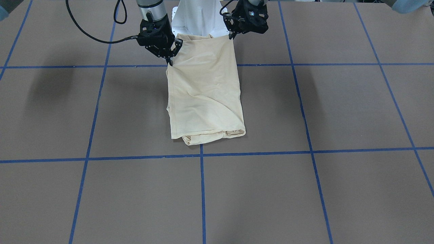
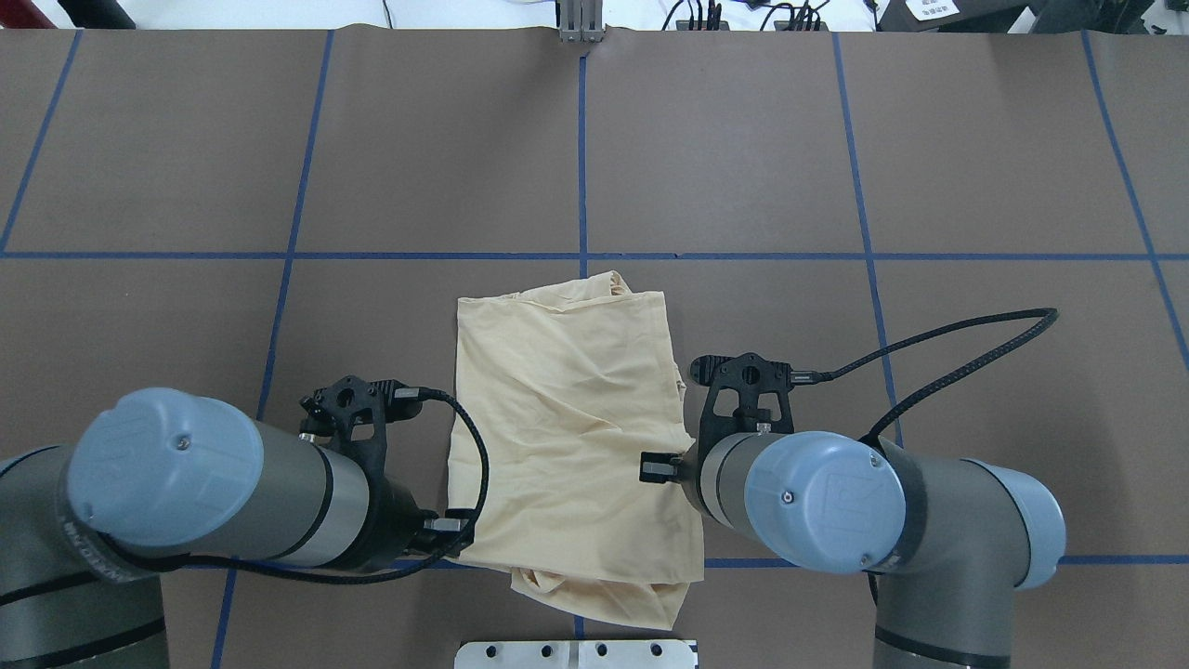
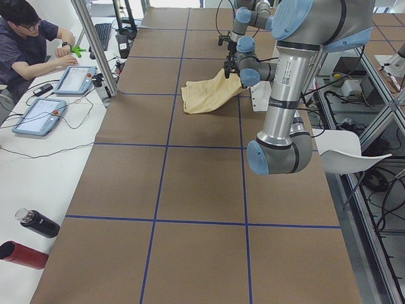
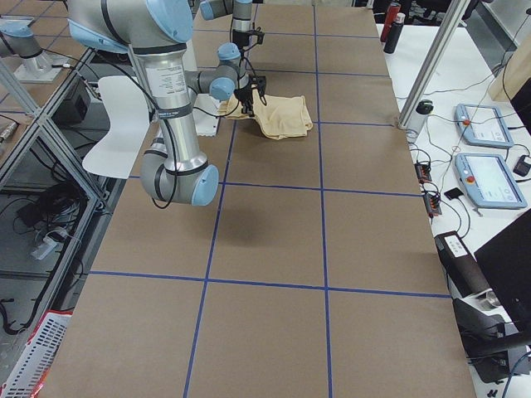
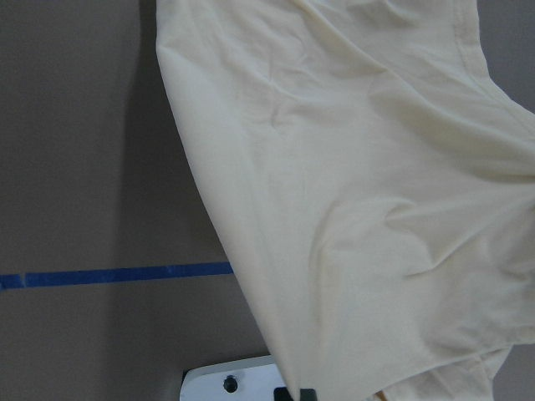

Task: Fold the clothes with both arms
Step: 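Lift the shirt with both grippers and fold it over toward the robot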

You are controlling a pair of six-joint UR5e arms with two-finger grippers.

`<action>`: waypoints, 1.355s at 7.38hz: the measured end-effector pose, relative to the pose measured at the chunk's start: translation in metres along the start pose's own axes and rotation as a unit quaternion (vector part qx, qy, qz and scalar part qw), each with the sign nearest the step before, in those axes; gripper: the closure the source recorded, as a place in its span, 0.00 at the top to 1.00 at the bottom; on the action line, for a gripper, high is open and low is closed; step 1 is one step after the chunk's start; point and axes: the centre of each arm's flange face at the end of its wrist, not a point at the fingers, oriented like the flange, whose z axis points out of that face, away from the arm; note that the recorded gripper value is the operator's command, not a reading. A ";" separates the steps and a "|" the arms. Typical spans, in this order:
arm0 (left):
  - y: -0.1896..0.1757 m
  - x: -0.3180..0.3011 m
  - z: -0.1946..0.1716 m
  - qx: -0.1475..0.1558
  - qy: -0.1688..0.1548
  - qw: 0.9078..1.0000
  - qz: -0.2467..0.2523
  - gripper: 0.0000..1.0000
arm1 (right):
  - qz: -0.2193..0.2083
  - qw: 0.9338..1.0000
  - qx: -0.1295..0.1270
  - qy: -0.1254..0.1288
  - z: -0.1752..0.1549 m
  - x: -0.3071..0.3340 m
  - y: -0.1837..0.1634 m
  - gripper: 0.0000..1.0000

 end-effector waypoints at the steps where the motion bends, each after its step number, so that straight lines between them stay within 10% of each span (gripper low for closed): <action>1: -0.028 0.000 0.004 0.022 -0.011 1.000 0.003 0.00 | 0.008 1.000 0.014 0.014 0.013 0.000 -0.022 0.00; 10: -0.189 0.011 0.041 0.138 -0.100 0.985 0.021 0.00 | 0.023 0.995 0.076 0.063 0.088 -0.055 -0.155 0.00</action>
